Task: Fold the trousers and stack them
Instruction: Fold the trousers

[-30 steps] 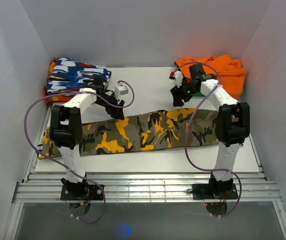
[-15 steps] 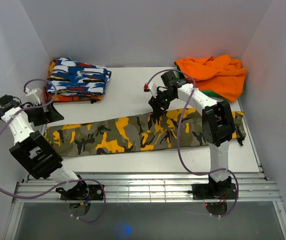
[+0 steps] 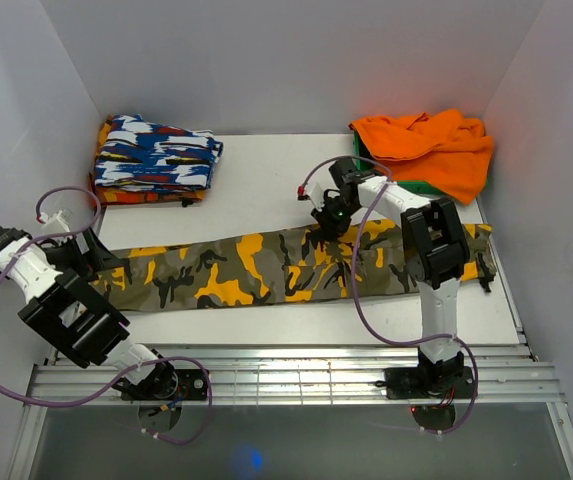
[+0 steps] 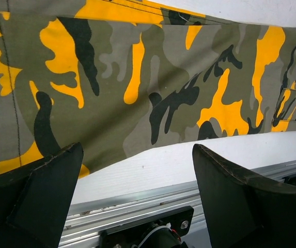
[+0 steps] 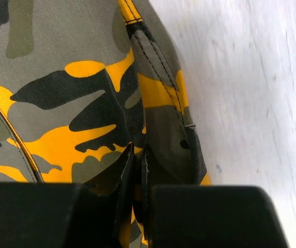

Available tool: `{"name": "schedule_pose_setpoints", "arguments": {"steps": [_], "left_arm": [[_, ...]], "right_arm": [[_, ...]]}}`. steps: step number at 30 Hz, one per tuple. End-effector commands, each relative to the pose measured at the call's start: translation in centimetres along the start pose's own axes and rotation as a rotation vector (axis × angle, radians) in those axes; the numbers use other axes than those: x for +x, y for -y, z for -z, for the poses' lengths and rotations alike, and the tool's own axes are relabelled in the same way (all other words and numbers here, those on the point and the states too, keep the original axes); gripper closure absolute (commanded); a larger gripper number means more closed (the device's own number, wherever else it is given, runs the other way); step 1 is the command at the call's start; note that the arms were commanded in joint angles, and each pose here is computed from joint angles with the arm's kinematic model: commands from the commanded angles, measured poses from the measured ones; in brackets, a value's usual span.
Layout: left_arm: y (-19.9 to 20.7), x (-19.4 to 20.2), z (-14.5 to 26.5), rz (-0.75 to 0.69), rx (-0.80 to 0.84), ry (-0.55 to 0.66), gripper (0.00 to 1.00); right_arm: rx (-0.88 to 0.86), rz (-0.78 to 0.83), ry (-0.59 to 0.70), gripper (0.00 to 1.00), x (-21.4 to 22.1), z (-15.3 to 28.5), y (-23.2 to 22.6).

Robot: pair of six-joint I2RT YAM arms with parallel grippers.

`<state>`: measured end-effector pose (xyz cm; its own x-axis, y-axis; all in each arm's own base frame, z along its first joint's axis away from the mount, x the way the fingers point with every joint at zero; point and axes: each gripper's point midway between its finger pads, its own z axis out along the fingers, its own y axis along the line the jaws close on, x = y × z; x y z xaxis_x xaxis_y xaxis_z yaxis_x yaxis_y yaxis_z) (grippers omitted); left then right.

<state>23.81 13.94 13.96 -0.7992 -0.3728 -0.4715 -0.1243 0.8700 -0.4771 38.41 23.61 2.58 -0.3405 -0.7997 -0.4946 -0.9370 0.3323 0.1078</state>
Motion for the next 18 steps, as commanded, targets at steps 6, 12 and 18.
{"name": "schedule_pose_setpoints", "arguments": {"steps": [6, 12, 18], "left_arm": [[-1.2, 0.1, -0.9, -0.005, -0.057, 0.036, 0.02], [-3.2, 0.9, -1.0, 0.11, -0.194, 0.032, 0.02], [-4.3, 3.8, -1.4, 0.221, -0.28, -0.038, 0.02]], "right_arm": [[0.086, -0.099, -0.007, 0.92, 3.5, 4.9, 2.4], [0.057, -0.126, -0.003, 0.92, 3.3, 4.4, 2.4], [0.051, -0.136, 0.007, 0.92, 2.6, 4.2, 2.9]]}}
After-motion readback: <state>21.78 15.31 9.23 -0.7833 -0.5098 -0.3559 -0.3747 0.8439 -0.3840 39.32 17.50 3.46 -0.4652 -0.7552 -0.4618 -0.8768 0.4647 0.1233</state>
